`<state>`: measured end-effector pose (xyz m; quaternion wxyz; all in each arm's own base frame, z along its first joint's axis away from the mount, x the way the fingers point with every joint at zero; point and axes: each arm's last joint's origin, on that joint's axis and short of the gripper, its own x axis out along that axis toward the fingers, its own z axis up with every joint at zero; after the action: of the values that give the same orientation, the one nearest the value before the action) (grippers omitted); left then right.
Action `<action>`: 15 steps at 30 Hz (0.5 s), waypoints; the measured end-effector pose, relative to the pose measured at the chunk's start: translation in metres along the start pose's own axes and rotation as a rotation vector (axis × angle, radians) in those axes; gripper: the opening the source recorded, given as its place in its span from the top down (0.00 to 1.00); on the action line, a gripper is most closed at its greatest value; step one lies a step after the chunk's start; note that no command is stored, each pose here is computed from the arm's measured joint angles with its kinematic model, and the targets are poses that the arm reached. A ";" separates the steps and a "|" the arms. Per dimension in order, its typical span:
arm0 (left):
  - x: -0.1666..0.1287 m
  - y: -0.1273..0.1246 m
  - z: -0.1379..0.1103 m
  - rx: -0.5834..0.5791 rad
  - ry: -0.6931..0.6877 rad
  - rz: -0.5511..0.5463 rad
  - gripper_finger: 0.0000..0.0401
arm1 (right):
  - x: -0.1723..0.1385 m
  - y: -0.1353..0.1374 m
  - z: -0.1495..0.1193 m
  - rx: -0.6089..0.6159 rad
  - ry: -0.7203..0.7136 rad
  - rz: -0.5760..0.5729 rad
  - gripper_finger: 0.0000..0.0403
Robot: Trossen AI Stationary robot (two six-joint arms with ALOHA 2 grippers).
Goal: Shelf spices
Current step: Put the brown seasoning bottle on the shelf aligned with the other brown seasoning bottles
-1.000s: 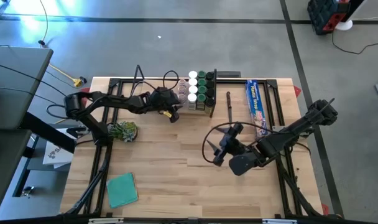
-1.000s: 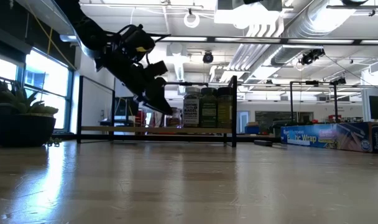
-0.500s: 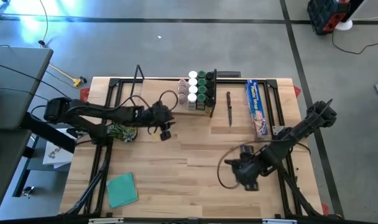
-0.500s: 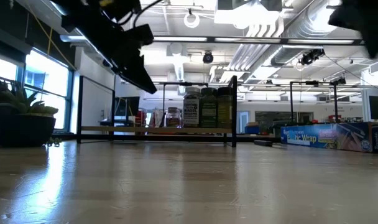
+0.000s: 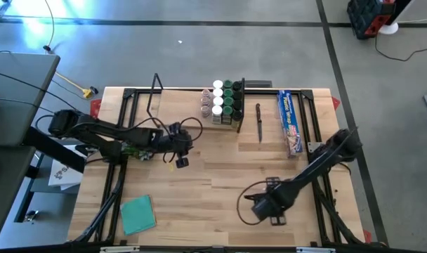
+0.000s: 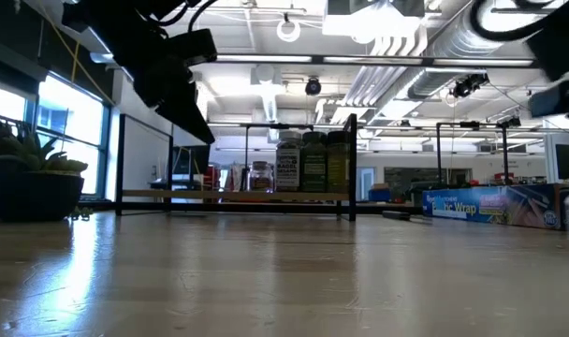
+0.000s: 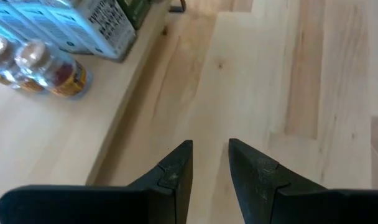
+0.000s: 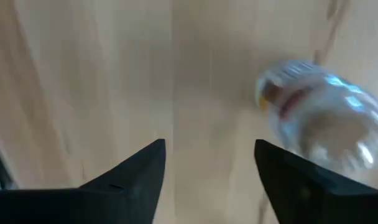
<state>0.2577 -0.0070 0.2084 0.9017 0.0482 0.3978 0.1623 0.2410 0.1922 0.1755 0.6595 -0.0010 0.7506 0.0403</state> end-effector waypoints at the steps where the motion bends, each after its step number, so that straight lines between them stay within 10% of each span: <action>1: -0.001 -0.002 -0.001 0.006 0.008 -0.005 0.76 | 0.004 -0.001 0.007 0.014 -0.023 0.006 0.41; 15: -0.011 -0.022 -0.015 0.028 0.082 0.018 0.76 | -0.023 -0.098 0.073 0.170 -0.305 -0.137 0.72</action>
<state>0.2454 -0.0322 0.2015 0.8825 0.0578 0.4360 0.1668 0.3218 0.0974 0.1828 0.7645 0.0096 0.6409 -0.0685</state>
